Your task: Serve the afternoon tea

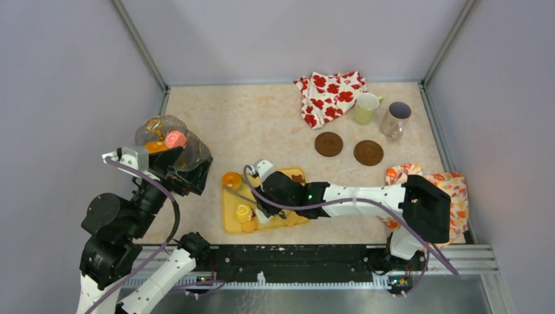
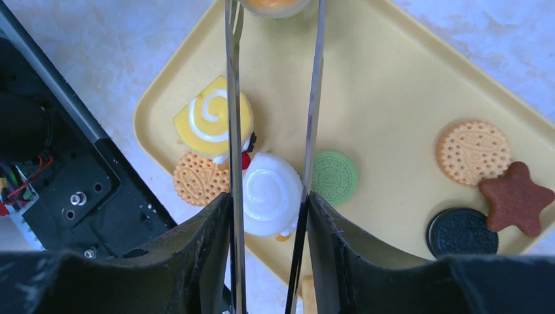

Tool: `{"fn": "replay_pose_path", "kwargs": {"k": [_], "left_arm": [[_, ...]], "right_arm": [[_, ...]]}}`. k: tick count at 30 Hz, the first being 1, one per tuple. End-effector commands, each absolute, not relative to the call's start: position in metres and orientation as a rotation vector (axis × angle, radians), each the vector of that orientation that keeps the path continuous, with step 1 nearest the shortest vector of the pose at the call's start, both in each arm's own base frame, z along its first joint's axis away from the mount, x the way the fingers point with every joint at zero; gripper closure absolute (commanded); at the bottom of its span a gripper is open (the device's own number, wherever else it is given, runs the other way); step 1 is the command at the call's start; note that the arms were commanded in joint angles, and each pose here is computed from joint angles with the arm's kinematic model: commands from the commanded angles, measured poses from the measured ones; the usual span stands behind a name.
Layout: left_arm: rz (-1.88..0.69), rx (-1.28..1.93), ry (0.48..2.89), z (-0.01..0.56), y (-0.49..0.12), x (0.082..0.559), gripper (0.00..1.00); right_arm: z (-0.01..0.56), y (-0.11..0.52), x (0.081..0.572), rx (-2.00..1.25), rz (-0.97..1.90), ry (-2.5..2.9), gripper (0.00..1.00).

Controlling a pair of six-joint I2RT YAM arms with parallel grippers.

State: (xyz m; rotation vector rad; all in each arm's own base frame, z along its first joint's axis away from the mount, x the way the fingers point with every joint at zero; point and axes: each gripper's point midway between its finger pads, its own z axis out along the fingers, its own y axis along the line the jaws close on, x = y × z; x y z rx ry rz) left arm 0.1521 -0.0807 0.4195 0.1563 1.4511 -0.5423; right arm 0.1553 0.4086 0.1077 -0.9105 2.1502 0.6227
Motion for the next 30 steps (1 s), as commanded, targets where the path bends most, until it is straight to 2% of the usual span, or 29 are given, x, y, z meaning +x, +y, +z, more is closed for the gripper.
{"fn": "replay_pose_path", "kwargs": {"k": [1,7,18,30], "left_arm": [[-0.54,0.147,1.424,0.429,-0.08,0.154,0.01],[-0.547,0.149,1.412,0.433,-0.081,0.153,0.01],[-0.553,0.153,1.398,0.441,-0.08,0.15,0.01],[-0.536,0.154,1.382,0.448,-0.074,0.144,0.01]], "right_arm": [[0.181,0.424,0.173,-0.76,0.729,1.978,0.58],[0.215,0.431,0.184,-0.701,0.758,1.895,0.58],[0.271,0.485,0.2,-0.684,0.85,1.767,0.58],[0.266,0.503,0.205,-0.68,0.854,1.795,0.58]]}}
